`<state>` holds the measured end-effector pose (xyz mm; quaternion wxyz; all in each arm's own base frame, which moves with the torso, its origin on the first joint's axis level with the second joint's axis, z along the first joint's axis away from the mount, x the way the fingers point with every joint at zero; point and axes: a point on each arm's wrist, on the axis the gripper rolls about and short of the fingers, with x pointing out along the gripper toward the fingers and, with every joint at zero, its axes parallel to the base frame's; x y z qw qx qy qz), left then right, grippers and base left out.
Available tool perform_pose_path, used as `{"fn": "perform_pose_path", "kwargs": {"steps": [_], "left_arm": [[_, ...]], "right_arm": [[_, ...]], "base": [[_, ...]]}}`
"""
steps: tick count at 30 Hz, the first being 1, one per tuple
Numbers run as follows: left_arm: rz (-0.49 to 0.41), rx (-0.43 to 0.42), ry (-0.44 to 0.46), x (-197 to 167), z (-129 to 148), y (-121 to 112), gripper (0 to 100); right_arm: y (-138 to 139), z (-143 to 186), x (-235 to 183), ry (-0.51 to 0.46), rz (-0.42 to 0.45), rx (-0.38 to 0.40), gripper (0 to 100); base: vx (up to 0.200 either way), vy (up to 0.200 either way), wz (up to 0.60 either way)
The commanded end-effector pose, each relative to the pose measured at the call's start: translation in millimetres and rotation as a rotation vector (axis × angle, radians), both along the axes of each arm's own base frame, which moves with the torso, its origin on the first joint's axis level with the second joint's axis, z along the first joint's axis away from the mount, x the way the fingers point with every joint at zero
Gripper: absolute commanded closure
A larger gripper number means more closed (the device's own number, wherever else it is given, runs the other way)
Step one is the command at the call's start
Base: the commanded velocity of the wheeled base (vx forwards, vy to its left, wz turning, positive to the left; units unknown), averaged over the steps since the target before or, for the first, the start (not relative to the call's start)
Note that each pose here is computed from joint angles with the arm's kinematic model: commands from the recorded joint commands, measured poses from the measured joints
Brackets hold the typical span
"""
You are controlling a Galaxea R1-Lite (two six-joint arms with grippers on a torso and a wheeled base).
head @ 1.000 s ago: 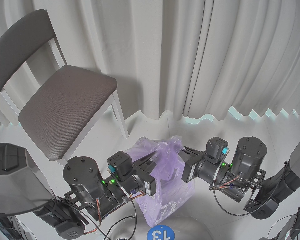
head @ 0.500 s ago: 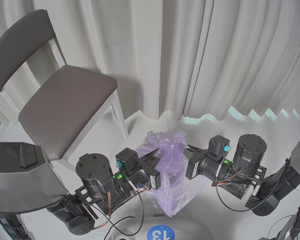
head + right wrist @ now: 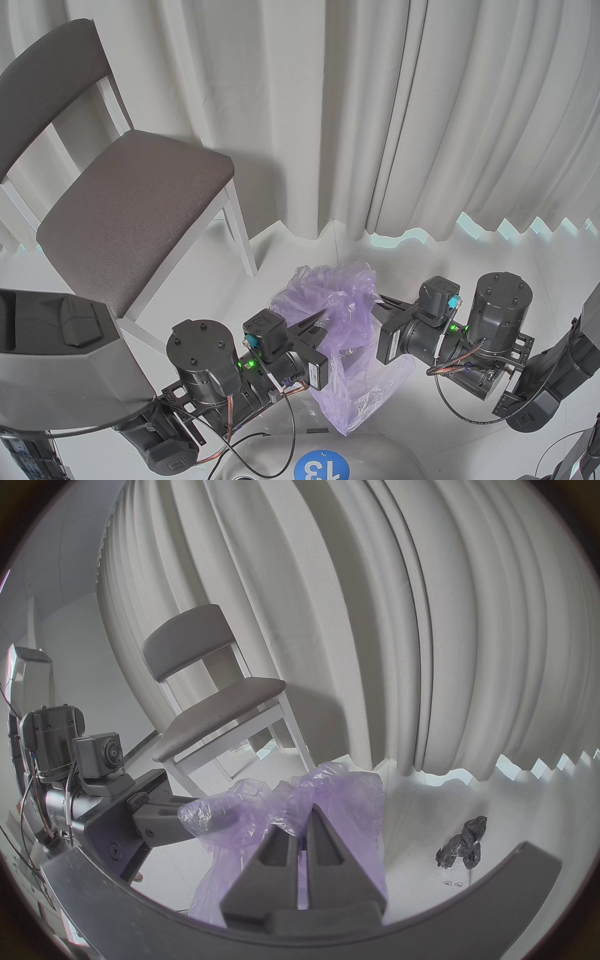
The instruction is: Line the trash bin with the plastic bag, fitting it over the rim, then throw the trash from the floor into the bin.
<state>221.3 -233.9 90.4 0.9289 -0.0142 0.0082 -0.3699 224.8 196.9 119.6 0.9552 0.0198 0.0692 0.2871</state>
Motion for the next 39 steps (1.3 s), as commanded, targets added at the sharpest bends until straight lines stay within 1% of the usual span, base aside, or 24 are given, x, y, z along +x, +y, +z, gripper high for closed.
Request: {"fn": "perform_pose_path", "kwargs": {"steps": [1,6,15,20,25,31,36,39], "left_arm": [[-0.010,0.006,0.003,-3,-4,-2,100],[-0.017,0.025,0.006,-7,-6,0,100],[-0.024,0.017,-0.004,-11,-1,0,100],[-0.046,0.010,-0.010,-17,2,-3,100],[-0.063,0.000,-0.017,-22,6,-6,100],[-0.086,-0.008,-0.020,-28,8,-10,100],[-0.079,0.000,-0.013,-25,4,-10,100],[-0.061,0.001,-0.012,-18,3,-9,100]], "right_arm": [[-2,-3,-3,0.008,0.002,-0.024,100],[-5,1,-8,0.032,0.008,-0.053,100],[-9,2,-13,0.046,0.014,-0.073,100],[-11,5,-16,0.047,0.017,-0.083,100],[-15,15,-22,0.058,0.029,-0.091,100],[-21,28,-27,0.046,0.026,-0.079,100],[-20,24,-25,0.062,0.025,-0.085,100],[-14,13,-19,0.092,0.027,-0.101,100]], "base": [[0.000,0.000,0.00],[0.000,0.000,0.00],[0.000,0.000,0.00],[0.000,0.000,0.00],[0.000,0.000,0.00],[0.000,0.000,0.00],[0.000,0.000,0.00],[0.000,0.000,0.00]]}}
